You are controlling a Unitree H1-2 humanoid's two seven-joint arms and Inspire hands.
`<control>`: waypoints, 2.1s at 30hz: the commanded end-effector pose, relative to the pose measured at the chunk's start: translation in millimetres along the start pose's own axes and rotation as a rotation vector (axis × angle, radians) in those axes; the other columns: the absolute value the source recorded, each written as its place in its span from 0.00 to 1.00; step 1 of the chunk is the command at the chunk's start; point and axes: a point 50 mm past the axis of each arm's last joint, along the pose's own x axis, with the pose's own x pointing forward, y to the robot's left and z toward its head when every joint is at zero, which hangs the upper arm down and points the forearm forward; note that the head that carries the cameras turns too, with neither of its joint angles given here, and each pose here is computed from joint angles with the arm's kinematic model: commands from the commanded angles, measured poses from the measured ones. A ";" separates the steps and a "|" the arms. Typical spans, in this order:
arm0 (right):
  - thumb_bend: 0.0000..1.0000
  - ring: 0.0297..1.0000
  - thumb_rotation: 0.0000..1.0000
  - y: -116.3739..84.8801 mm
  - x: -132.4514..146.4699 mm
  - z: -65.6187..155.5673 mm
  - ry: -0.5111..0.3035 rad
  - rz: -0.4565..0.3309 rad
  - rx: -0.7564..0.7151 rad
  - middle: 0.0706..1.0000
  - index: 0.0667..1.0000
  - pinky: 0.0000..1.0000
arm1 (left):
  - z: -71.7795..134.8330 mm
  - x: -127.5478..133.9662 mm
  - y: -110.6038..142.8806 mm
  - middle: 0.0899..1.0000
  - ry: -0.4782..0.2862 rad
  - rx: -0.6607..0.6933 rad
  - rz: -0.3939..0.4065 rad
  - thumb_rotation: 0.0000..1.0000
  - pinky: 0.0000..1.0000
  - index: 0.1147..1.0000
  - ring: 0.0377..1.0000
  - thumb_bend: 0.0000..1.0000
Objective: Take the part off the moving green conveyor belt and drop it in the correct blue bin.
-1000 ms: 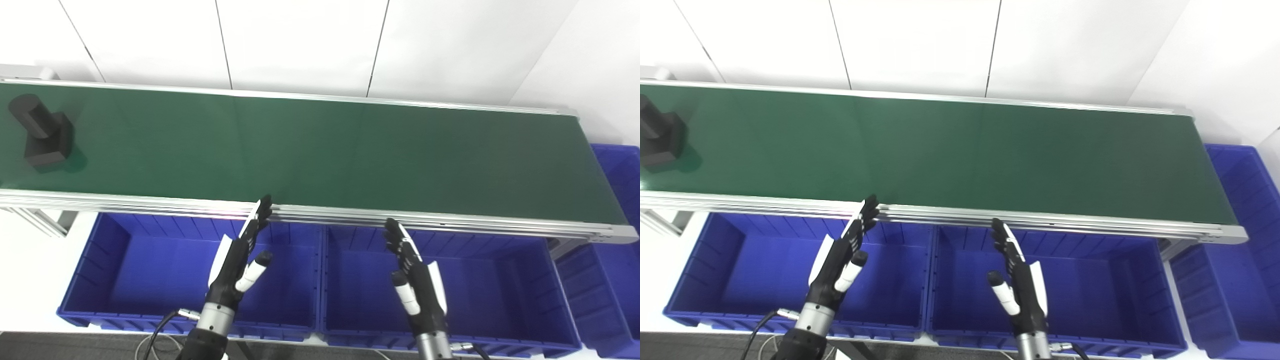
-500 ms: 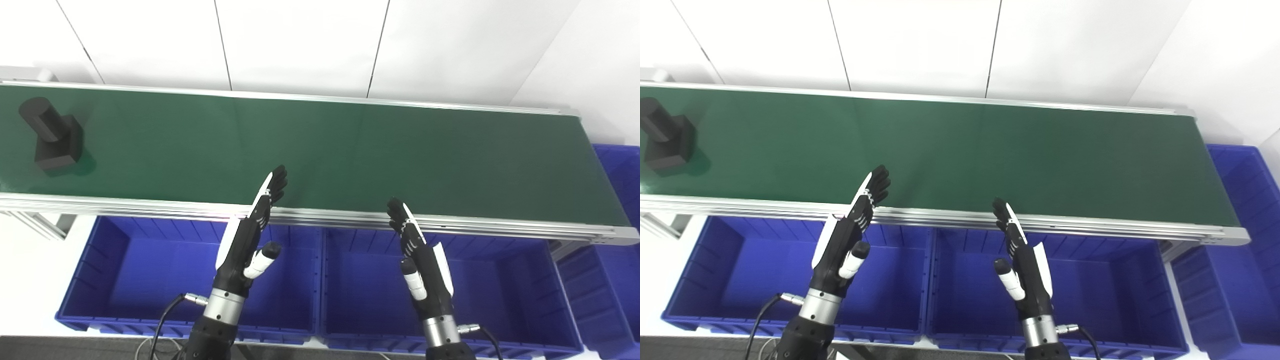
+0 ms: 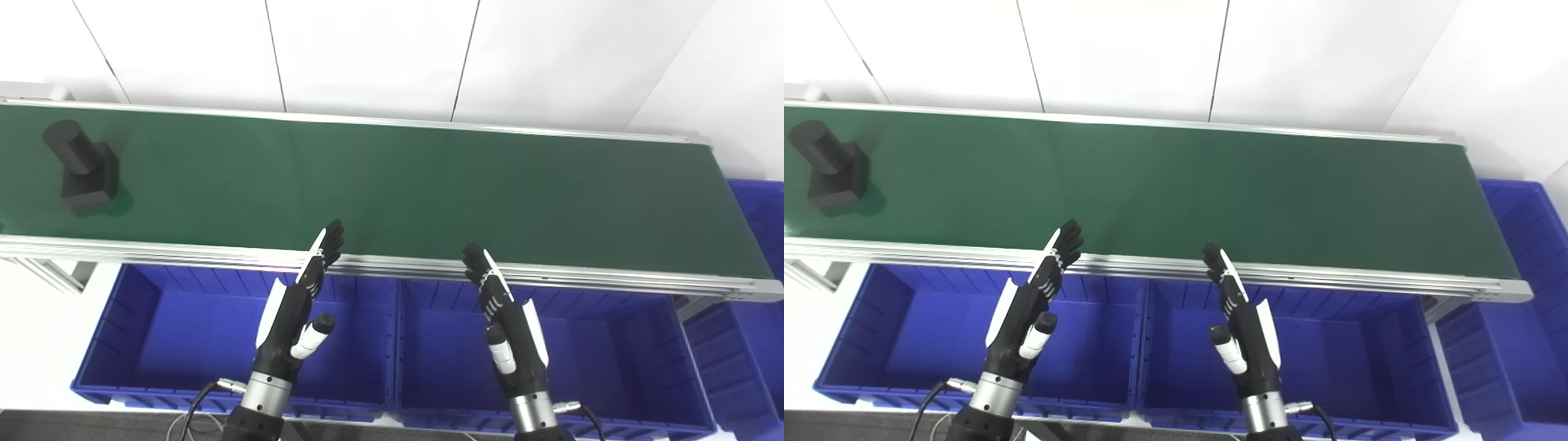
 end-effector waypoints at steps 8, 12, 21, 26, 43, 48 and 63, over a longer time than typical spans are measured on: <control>0.83 0.95 0.97 14.7 5.8 3.9 -0.029 -0.028 0.033 0.94 0.95 0.94 | -3.6 -8.4 11.0 0.94 0.003 -0.001 0.042 0.94 0.90 0.91 0.93 0.80; 0.84 0.94 0.97 13.8 0.1 -1.5 -0.004 -0.034 0.017 0.94 0.95 0.94 | -8.8 -11.6 11.7 0.94 0.029 -0.023 0.056 0.90 0.91 0.91 0.94 0.76; 0.85 0.97 1.00 -1.1 -9.3 -7.4 0.025 -0.061 -0.011 0.96 0.97 0.98 | -8.6 -10.8 25.8 0.97 0.033 -0.090 0.094 0.97 0.95 0.95 0.96 0.76; 0.80 0.97 1.00 -8.6 -6.2 -6.5 0.018 -0.073 -0.003 0.96 0.98 0.98 | -11.5 -18.2 33.9 0.95 0.053 -0.082 0.113 0.97 0.92 0.92 0.95 0.78; 0.84 0.95 0.99 -21.8 -11.1 -19.7 0.069 -0.083 0.005 0.94 0.97 0.94 | -23.4 -9.6 15.9 0.93 0.081 -0.045 0.076 0.95 0.90 0.90 0.93 0.77; 0.84 0.95 0.99 -26.7 -13.4 -27.7 0.099 -0.074 0.012 0.95 0.98 0.95 | -29.8 -9.1 9.8 0.93 0.100 -0.025 0.078 0.96 0.88 0.89 0.92 0.77; 0.84 0.98 0.99 -29.7 -16.8 -40.1 0.140 -0.067 0.071 0.97 0.99 1.00 | -38.6 -13.4 5.1 0.91 0.126 0.005 0.088 0.94 0.86 0.88 0.91 0.80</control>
